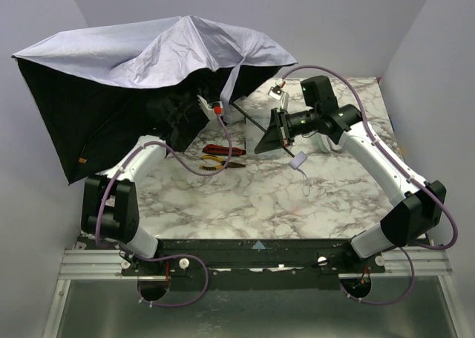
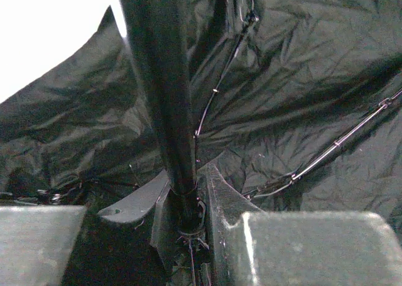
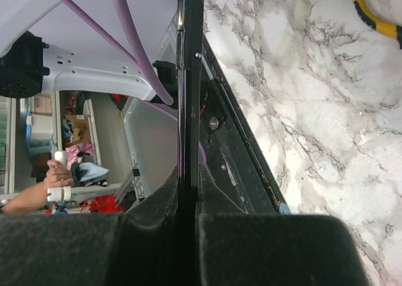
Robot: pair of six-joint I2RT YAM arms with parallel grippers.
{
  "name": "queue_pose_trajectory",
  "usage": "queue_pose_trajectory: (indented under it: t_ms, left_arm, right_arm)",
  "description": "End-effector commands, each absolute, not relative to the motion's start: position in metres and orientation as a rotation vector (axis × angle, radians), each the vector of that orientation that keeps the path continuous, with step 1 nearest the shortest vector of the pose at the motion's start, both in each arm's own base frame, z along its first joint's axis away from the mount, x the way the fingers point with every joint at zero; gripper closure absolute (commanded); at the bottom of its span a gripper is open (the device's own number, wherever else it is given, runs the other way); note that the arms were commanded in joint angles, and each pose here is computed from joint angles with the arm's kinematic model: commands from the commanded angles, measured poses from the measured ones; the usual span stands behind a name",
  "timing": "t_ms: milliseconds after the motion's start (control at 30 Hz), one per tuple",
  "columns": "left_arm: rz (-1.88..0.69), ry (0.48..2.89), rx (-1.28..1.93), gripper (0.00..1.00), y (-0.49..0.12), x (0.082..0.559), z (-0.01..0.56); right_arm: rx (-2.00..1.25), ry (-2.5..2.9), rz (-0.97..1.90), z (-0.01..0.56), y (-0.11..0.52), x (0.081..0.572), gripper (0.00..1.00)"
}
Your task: Open the umbrella
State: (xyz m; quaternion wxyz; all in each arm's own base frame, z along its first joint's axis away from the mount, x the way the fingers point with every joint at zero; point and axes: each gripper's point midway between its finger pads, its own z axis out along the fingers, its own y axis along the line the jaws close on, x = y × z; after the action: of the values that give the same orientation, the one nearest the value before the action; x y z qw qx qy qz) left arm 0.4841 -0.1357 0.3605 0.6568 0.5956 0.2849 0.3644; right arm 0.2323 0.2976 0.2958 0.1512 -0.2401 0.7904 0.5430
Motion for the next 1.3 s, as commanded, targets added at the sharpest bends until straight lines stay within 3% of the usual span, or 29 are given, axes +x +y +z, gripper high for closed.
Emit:
queue_pose_trajectory:
  t_ms: [0, 533, 1267]
  left_arm:
    - [0.964, 0.789, 1.265, 0.79, -0.083, 0.515, 0.370]
    - [1.158, 0.859, 1.195, 0.86, -0.016, 0.556, 0.393]
    - [1.394, 0.916, 1.056, 0.85, 0.074, 0.567, 0.449]
  right_arm:
    - [-0.882, 2.078, 1.552, 0.324, 0.295, 0.219, 1.00]
    - [-0.924, 2.121, 1.492, 0.322, 0.286, 0.214, 1.00]
    - [-0.999, 2.368, 1.278, 0.266, 0.240, 0.172, 1.00]
